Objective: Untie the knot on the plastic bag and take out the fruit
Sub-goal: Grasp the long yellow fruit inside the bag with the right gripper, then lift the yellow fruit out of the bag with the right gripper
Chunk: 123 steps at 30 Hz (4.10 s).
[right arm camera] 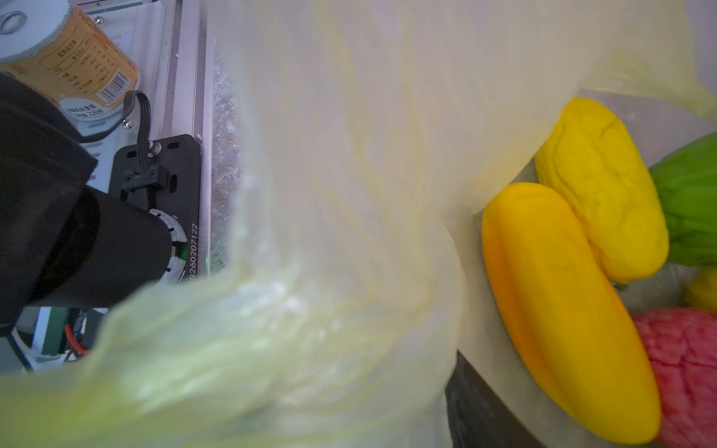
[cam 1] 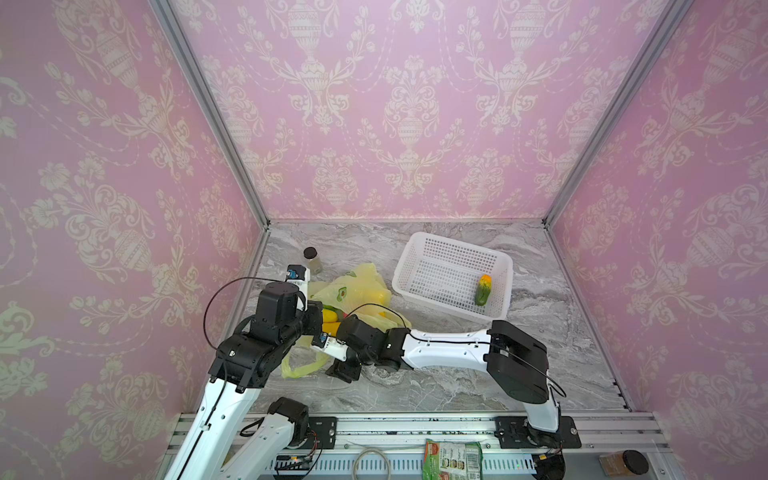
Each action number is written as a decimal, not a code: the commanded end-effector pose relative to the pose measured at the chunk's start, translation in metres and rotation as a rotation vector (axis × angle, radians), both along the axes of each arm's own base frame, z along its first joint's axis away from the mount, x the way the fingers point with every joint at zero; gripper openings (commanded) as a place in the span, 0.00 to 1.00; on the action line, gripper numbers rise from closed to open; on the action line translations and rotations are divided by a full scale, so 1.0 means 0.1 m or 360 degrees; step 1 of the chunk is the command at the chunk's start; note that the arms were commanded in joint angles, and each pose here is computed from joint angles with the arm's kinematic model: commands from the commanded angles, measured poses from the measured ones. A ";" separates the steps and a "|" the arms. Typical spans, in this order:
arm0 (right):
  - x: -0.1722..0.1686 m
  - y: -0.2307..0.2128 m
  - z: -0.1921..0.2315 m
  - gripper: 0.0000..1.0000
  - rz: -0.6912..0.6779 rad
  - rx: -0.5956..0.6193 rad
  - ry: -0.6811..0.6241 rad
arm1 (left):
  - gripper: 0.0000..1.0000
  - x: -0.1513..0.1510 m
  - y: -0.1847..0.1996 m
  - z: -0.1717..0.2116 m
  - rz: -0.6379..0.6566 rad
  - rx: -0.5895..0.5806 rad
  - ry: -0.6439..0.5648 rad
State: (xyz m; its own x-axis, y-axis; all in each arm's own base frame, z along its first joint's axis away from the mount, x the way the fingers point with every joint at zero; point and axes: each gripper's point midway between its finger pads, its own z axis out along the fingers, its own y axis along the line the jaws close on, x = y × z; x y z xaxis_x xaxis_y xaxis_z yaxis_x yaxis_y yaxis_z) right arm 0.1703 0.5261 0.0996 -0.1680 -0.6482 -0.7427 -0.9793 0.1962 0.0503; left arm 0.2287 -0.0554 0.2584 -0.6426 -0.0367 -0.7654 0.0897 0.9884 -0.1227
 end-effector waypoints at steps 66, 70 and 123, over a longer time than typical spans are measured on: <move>0.37 -0.14 0.07 0.51 -0.0253 -0.0032 -0.0106 | 0.00 -0.02 0.00 -0.02 0.0001 -0.0016 0.0004; 0.61 -0.08 -0.08 0.66 -0.0321 -0.0082 -0.0177 | 0.00 -0.02 -0.01 -0.03 -0.0005 -0.0020 0.0010; 0.32 -1.14 1.29 0.21 -0.0520 0.0580 -0.0442 | 0.00 -0.01 -0.02 -0.04 -0.0008 -0.0018 0.0022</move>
